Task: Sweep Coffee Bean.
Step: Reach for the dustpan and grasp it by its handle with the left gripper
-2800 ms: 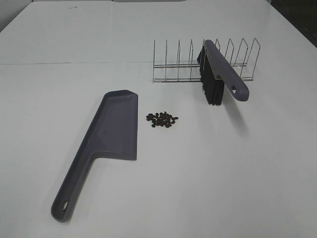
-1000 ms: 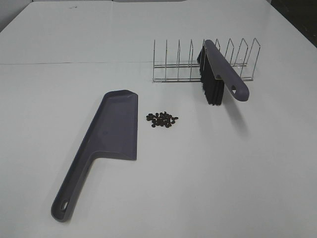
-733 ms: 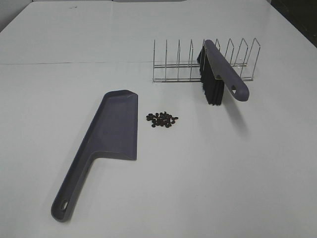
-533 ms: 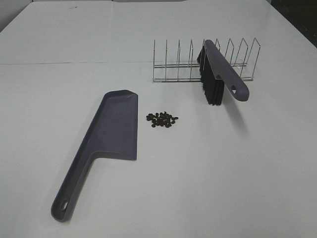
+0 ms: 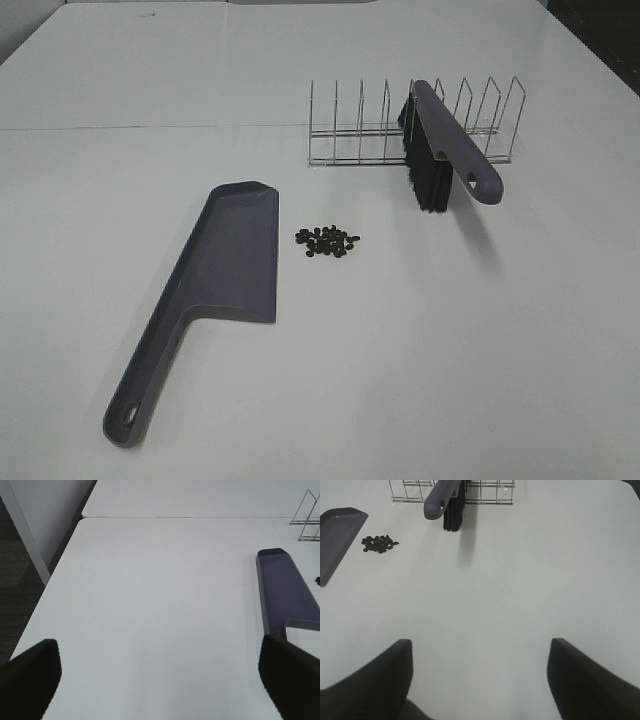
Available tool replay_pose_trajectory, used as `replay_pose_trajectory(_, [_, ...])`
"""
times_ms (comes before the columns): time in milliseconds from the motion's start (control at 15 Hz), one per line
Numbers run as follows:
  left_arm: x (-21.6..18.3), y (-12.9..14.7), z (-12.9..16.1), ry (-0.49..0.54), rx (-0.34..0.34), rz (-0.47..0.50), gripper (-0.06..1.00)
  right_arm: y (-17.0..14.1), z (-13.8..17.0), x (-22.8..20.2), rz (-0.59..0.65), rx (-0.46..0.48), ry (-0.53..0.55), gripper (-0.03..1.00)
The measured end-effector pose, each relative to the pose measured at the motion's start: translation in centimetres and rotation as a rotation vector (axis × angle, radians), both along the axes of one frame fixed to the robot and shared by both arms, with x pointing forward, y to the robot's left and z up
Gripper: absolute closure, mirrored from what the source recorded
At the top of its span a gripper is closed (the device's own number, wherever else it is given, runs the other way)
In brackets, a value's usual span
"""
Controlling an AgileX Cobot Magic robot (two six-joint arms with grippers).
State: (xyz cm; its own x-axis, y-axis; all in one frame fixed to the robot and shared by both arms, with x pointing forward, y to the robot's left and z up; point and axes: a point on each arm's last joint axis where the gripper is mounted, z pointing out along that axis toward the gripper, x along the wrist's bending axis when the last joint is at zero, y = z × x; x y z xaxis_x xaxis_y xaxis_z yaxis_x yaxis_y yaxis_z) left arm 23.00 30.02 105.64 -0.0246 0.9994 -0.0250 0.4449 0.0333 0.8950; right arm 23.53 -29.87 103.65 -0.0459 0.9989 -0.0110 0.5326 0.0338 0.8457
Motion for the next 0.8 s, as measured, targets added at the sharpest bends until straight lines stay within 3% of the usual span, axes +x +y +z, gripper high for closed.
replay_pose_trajectory(200, [0.2, 0.0, 0.1, 0.030, -0.001, 0.000, -0.05, 0.0, 0.0, 0.0, 0.000, 0.000, 0.000, 0.35])
replay_pose_trajectory(533, [8.3, 0.2, 4.6, 0.468, -0.049, 0.030, -0.02, 0.0, 0.0, 0.0, 0.000, 0.000, 0.000, 0.35])
replay_pose_trajectory(800, [16.2, 0.4, 4.0, 0.726, 0.014, -0.036, -0.01, 0.0, 0.0, 0.0, 0.000, 0.000, 0.000, 0.35])
